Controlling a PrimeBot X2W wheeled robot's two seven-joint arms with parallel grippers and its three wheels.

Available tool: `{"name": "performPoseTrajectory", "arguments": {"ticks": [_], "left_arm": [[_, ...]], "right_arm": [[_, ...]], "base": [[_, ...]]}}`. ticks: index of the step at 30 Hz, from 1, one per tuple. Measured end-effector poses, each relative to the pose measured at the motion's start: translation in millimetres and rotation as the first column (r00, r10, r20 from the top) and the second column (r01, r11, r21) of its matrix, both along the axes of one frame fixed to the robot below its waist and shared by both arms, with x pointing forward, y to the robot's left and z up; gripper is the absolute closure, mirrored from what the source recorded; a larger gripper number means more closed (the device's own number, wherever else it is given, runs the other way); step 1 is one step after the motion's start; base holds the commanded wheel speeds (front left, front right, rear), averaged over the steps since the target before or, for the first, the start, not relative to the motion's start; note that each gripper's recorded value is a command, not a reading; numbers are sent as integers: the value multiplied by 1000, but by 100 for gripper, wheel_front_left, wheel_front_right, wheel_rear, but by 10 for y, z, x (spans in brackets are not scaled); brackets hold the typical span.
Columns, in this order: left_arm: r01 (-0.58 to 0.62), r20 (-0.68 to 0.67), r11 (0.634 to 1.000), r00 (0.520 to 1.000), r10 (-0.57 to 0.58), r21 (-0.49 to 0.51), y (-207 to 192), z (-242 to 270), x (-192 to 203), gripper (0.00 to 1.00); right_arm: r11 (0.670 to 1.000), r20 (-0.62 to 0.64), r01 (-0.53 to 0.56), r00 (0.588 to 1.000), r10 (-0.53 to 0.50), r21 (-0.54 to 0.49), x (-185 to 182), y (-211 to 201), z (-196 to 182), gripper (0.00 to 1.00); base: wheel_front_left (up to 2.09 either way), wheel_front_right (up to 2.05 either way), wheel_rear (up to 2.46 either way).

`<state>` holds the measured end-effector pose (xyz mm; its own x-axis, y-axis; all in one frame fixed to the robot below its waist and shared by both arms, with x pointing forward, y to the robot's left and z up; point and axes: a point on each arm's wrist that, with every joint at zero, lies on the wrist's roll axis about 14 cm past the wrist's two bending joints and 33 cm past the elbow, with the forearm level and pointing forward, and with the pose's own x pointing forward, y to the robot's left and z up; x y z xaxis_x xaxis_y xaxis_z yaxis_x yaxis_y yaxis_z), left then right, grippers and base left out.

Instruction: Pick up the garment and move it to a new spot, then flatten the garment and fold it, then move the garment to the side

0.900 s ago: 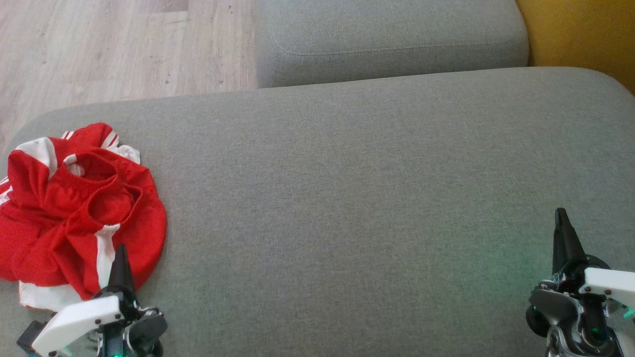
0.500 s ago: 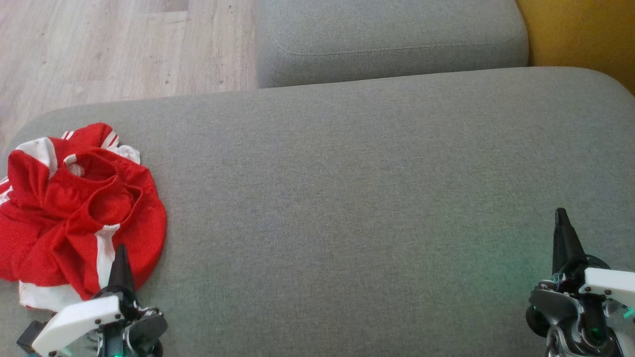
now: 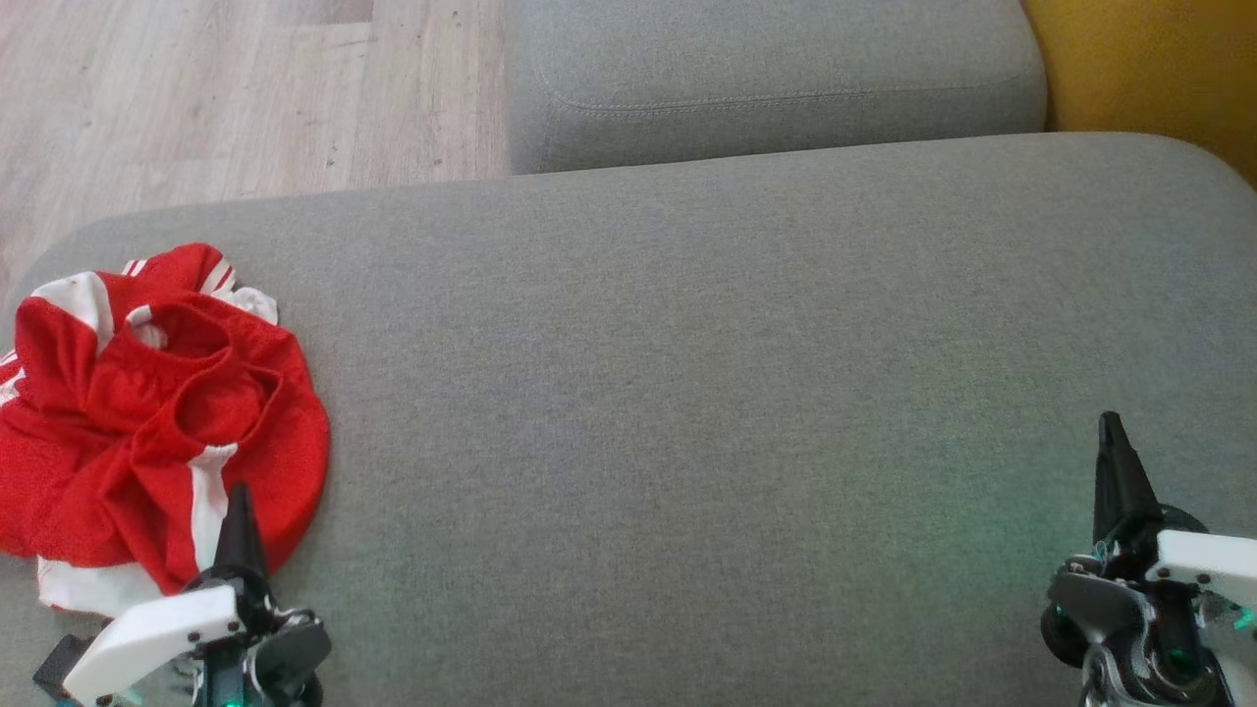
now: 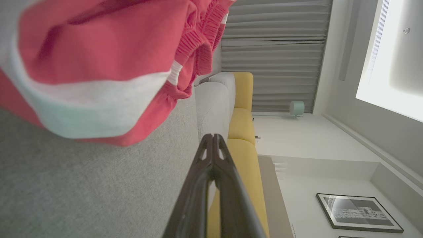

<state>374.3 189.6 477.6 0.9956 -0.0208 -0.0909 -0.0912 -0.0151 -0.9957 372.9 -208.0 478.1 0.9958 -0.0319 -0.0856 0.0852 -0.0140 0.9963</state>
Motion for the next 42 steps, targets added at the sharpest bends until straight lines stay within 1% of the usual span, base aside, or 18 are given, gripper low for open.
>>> {"name": "performPoseTrajectory", "arguments": {"ticks": [42], "left_arm": [[0,0,1000,1000,0,0,0,0,0,100]], "right_arm": [[1000,0,0,1000,0,0,0,0,0,100]], "base": [[0,0,0]]}}
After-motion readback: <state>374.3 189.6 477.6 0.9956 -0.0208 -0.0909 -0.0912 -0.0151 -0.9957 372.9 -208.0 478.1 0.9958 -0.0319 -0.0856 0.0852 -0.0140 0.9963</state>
